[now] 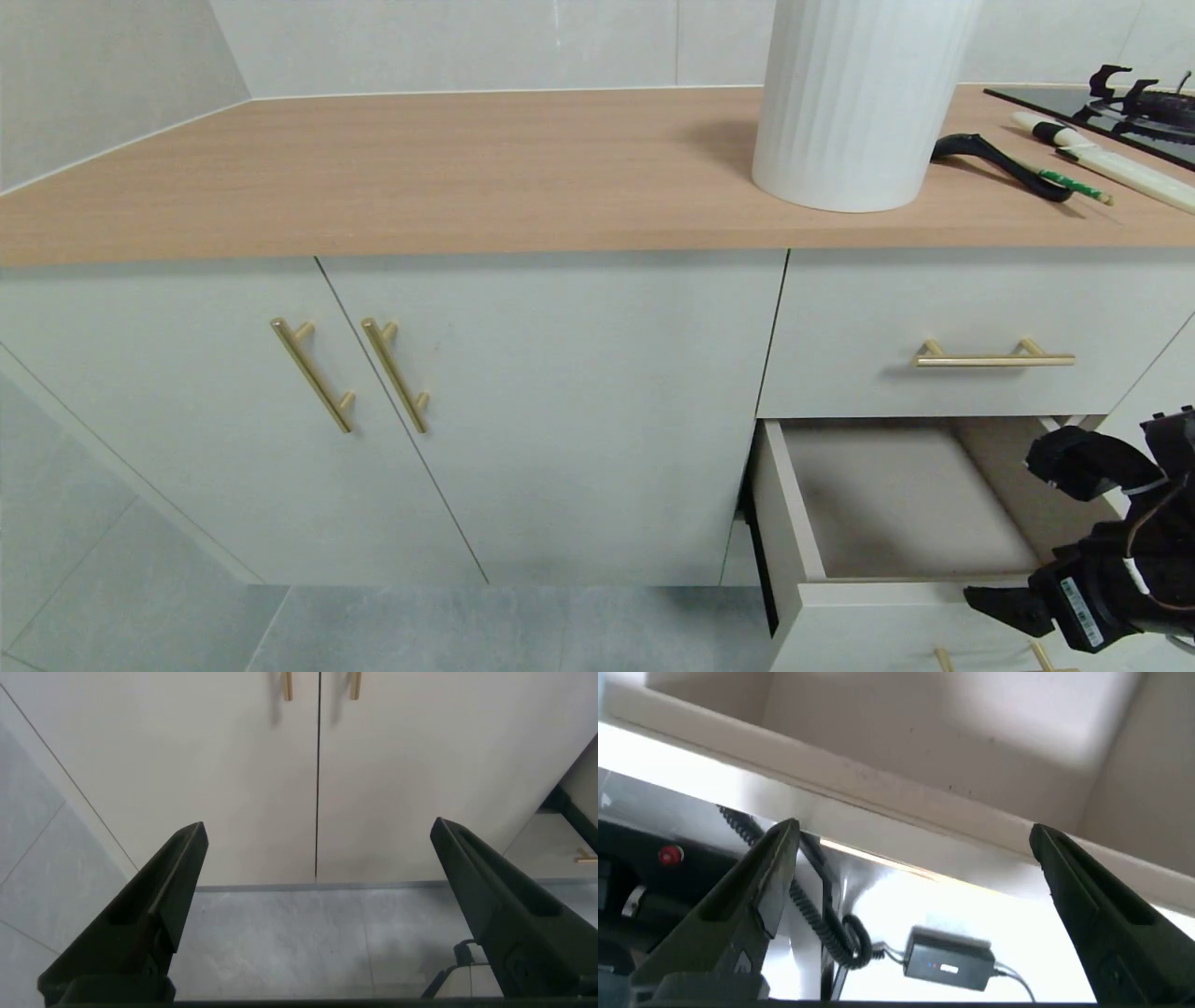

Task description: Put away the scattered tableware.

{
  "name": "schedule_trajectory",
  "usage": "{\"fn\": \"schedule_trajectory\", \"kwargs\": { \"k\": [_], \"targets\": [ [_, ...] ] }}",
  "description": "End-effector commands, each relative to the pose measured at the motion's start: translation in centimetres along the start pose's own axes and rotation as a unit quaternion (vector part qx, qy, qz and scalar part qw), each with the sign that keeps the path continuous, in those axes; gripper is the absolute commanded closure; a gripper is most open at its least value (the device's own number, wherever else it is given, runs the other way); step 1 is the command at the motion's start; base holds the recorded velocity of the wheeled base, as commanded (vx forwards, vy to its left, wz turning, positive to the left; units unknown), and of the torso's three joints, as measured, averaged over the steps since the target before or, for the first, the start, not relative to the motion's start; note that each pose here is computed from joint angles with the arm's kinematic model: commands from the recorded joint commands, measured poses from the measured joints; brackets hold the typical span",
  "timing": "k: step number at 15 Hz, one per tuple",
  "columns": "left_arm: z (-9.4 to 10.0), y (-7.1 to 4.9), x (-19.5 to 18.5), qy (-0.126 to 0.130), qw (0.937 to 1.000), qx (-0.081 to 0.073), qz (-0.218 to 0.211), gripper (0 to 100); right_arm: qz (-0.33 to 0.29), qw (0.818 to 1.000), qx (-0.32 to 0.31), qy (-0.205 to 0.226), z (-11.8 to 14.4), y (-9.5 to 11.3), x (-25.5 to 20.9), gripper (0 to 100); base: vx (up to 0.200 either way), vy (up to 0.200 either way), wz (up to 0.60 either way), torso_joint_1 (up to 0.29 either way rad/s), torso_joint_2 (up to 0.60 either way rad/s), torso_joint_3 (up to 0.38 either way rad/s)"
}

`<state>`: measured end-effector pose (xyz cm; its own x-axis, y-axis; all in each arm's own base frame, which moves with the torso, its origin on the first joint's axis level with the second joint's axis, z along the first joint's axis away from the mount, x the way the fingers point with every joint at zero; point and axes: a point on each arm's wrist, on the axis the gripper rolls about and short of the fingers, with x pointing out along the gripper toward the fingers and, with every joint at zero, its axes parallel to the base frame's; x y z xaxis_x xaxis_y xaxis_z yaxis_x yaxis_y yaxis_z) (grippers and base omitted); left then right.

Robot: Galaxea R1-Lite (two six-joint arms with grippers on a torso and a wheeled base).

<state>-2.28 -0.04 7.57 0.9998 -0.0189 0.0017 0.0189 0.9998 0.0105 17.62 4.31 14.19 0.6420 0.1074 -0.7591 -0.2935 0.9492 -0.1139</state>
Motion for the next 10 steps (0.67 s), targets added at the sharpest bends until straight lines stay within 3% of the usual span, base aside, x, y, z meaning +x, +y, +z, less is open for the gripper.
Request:
{"fn": "schedule_trajectory", "kwargs": {
  "k": [1, 3, 4, 10],
  "targets": [
    [0.0, 0.0, 0.0, 0.001, 1.0, 0.0, 0.0, 0, 0.0, 1.0, 0.006, -0.025, 0.7, 0.0, -0.3, 0, 0.0, 0.0, 0.0, 0.0, 0.0, 0.0],
    [0.0, 0.0, 0.0, 0.001, 1.0, 0.0, 0.0, 0, -0.002, 0.997, 0.045, -0.063, 1.6, -0.1, -0.2, 0, 0.0, 0.0, 0.0, 0.0, 0.0, 0.0],
    [0.0, 0.0, 0.0, 0.001, 1.0, 0.0, 0.0, 0, -0.002, 0.997, 0.051, -0.061, 1.6, -0.1, 0.3, 0, 0.0, 0.0, 0.0, 0.0, 0.0, 0.0],
    [0.0, 0.0, 0.0, 0.001, 1.0, 0.0, -0.001, 0, 0.0, 0.999, 0.048, 0.015, 1.0, 0.2, 3.9, 0, 0.0, 0.0, 0.0, 0.0, 0.0, 0.0]
  ]
}}
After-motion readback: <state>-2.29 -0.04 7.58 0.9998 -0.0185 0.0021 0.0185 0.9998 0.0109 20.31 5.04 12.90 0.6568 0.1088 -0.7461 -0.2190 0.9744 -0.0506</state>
